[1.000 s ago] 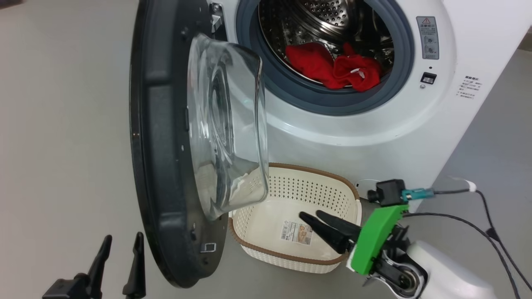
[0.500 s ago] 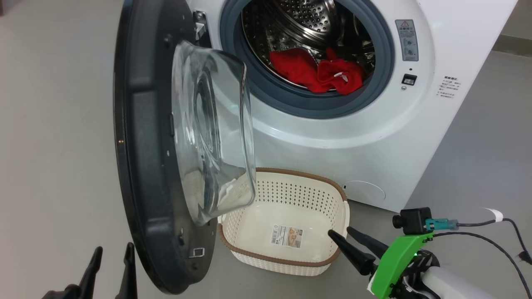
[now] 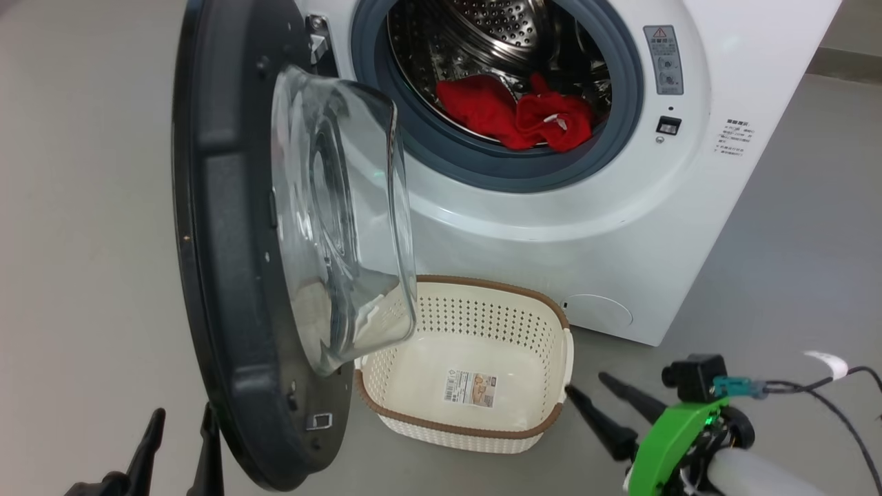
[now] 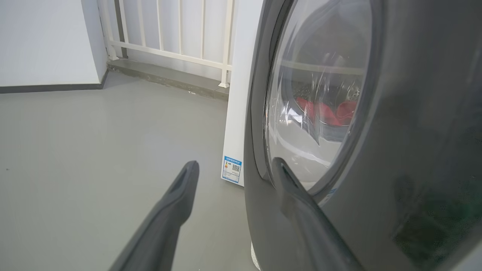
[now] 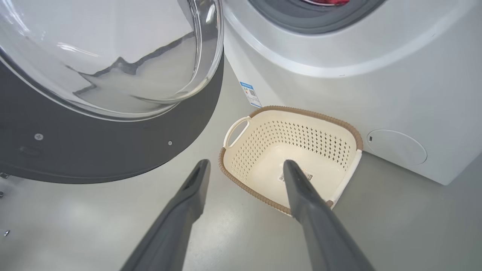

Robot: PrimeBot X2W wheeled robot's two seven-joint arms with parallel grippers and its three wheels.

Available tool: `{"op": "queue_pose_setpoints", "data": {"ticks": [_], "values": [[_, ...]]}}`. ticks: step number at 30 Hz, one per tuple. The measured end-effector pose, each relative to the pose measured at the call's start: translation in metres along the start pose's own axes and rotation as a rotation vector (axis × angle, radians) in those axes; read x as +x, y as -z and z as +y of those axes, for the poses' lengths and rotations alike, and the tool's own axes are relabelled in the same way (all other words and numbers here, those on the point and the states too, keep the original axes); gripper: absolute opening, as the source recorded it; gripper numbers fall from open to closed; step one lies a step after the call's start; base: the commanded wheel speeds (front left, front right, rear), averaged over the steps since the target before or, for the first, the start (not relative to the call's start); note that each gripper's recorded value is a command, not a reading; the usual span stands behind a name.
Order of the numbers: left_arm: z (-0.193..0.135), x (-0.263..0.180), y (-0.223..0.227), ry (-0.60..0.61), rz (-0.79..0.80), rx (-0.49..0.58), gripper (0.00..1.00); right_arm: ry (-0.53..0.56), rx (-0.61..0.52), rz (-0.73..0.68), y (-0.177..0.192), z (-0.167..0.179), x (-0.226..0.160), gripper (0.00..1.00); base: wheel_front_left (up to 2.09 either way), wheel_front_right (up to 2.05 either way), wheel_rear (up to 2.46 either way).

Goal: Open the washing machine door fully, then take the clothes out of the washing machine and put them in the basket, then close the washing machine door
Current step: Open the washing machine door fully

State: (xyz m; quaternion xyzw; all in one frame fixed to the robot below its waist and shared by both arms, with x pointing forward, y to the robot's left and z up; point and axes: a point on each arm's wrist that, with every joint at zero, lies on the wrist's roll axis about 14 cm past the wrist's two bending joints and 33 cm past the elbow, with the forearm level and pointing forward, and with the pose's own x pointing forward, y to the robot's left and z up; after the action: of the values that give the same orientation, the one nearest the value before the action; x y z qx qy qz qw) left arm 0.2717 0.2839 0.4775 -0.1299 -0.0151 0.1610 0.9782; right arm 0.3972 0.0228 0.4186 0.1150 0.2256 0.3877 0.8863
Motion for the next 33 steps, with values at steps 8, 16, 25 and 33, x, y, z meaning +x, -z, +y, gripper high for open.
{"op": "queue_pose_setpoints", "data": {"ticks": [8,16,25,33], "values": [[-0.001,0.002,0.002,0.000,0.006,-0.002,1.00,0.029,-0.105,-0.199,-0.055,-0.005,0.003,1.00,0.00,0.00,0.00],[-0.002,0.001,0.002,-0.003,0.003,-0.008,1.00,0.099,-0.211,-0.321,-0.069,-0.006,-0.013,1.00,0.00,0.00,0.00],[0.001,-0.001,-0.001,-0.013,-0.008,-0.012,1.00,0.176,-0.241,-0.401,-0.077,-0.007,-0.028,1.00,0.00,0.00,0.00],[0.002,-0.003,-0.003,-0.016,-0.014,-0.012,1.00,0.219,-0.231,-0.408,-0.074,-0.014,-0.035,1.00,0.00,0.00,0.00]]}}
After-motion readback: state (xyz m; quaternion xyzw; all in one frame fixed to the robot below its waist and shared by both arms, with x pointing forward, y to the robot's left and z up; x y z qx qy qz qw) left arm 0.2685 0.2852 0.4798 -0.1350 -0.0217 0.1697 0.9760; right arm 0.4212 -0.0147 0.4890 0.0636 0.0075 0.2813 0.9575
